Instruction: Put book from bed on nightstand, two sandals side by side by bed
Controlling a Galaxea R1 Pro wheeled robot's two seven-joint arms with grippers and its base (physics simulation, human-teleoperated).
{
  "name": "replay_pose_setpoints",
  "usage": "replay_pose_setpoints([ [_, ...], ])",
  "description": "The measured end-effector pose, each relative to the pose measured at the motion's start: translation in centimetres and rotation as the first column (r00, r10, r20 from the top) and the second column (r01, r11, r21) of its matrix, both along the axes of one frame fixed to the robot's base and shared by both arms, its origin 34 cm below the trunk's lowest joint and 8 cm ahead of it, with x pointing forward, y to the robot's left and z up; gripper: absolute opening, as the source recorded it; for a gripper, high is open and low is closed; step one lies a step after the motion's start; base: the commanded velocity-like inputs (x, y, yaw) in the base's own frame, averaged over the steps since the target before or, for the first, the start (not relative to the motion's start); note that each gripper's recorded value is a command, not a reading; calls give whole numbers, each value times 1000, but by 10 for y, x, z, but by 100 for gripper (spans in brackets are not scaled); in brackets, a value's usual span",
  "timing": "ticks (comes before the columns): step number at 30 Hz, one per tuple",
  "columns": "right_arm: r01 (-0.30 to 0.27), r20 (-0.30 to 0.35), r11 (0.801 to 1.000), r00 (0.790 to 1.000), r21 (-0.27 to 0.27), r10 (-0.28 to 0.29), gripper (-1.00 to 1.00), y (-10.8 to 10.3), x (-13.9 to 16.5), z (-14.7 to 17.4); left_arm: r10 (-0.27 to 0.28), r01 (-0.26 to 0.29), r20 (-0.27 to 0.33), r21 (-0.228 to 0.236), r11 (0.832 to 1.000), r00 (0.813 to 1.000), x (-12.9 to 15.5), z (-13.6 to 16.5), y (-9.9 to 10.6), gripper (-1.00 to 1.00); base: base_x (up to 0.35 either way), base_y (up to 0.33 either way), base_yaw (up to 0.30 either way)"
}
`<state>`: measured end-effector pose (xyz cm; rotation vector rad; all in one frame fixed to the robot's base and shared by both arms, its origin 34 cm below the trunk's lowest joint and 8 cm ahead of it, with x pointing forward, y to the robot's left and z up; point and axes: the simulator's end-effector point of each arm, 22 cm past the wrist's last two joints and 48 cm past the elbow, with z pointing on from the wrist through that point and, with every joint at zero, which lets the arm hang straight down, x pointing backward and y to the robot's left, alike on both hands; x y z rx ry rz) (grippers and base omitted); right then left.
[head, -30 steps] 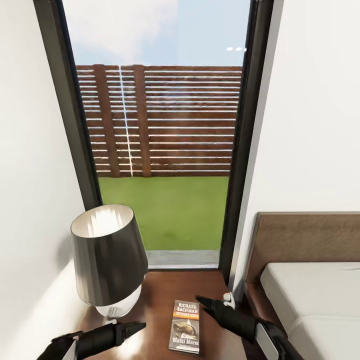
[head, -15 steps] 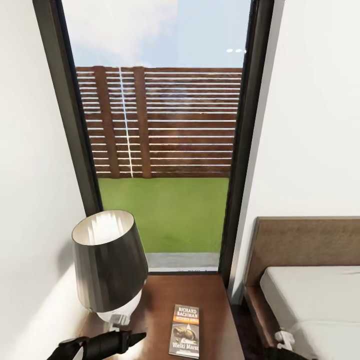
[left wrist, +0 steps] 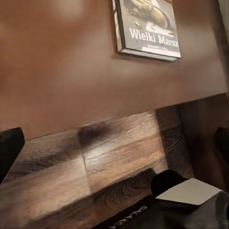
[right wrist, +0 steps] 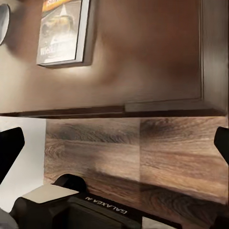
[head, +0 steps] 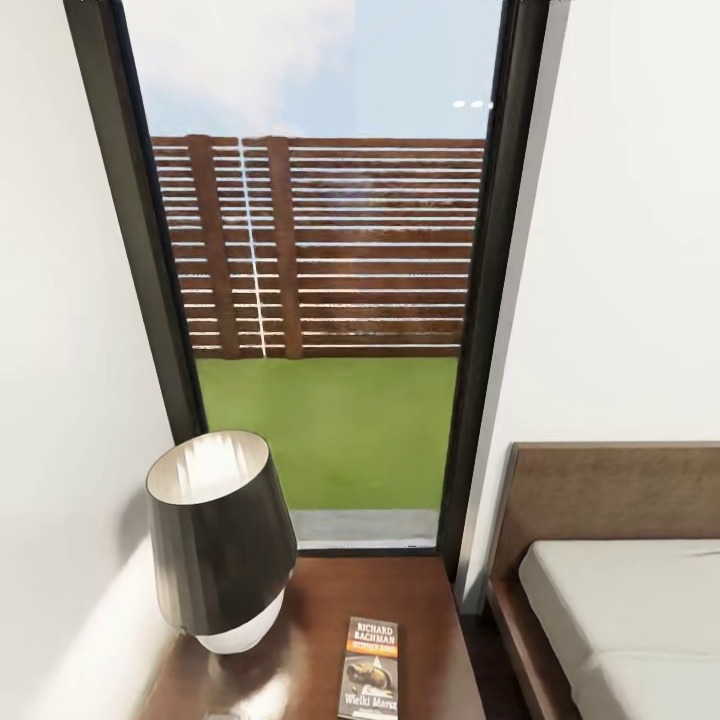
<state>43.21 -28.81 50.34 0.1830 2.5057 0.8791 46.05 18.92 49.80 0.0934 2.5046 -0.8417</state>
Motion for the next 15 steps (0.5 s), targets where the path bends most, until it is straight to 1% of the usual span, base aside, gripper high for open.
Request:
replay_pose_setpoints([
  [1,-16,-18,1000,1000,-21,15,100,-1,-7,-4,0,1,-13,36,999,1000,-10,-9,-1,100,0,0,0],
  [2,-24,-26,999,999,-31,23,100,-1,-9,-4,1,0,-16,51,999,1000,-13,-11,-2,100,0,0,0],
  [3,-48,-43,997,998,-53,45,100,-2,-15,-7,-4,5,-15,82,997,1000,-18,-15,-4,100,0,0,0],
  [4,-60,-50,996,997,-63,57,100,-2,-18,-7,-4,6,-14,95,995,1000,-19,-16,-5,100,0,0,0],
  [6,-104,-75,990,992,-95,97,100,-4,-28,-10,-12,15,-24,142,990,1000,-32,-23,-7,100,0,0,0],
  [7,-118,-85,988,990,-104,109,100,-4,-33,-11,-10,16,-35,164,986,999,-41,-27,-6,100,0,0,0],
  [8,-123,-91,987,989,-107,114,100,-4,-36,-10,-6,14,-41,174,985,999,-45,-29,-5,100,0,0,0],
  [9,-132,-107,985,987,-110,121,100,-5,-46,-12,0,10,-51,196,980,999,-52,-32,-2,100,0,0,0],
  [10,-139,-123,984,984,-111,125,100,-5,-56,-15,10,3,-56,219,976,998,-56,-34,2,100,0,0,0],
  [11,-146,-139,983,982,-112,130,100,-5,-67,-17,26,-10,-61,255,967,998,-59,-37,10,100,0,0,0],
  [12,-148,-146,983,981,-111,131,100,-5,-71,-16,40,-21,-63,282,959,997,-60,-38,16,100,0,0,0],
  [13,-148,-149,983,980,-111,131,100,-5,-73,-15,47,-27,-63,295,955,997,-61,-38,19,100,0,0,0],
  [14,-152,-158,982,978,-112,134,100,-5,-79,-15,66,-41,-65,330,943,996,-62,-40,27,100,0,0,0],
  [15,-154,-171,981,976,-116,133,100,-6,-87,-17,77,-49,-67,350,935,995,-65,-40,32,100,0,0,0],
])
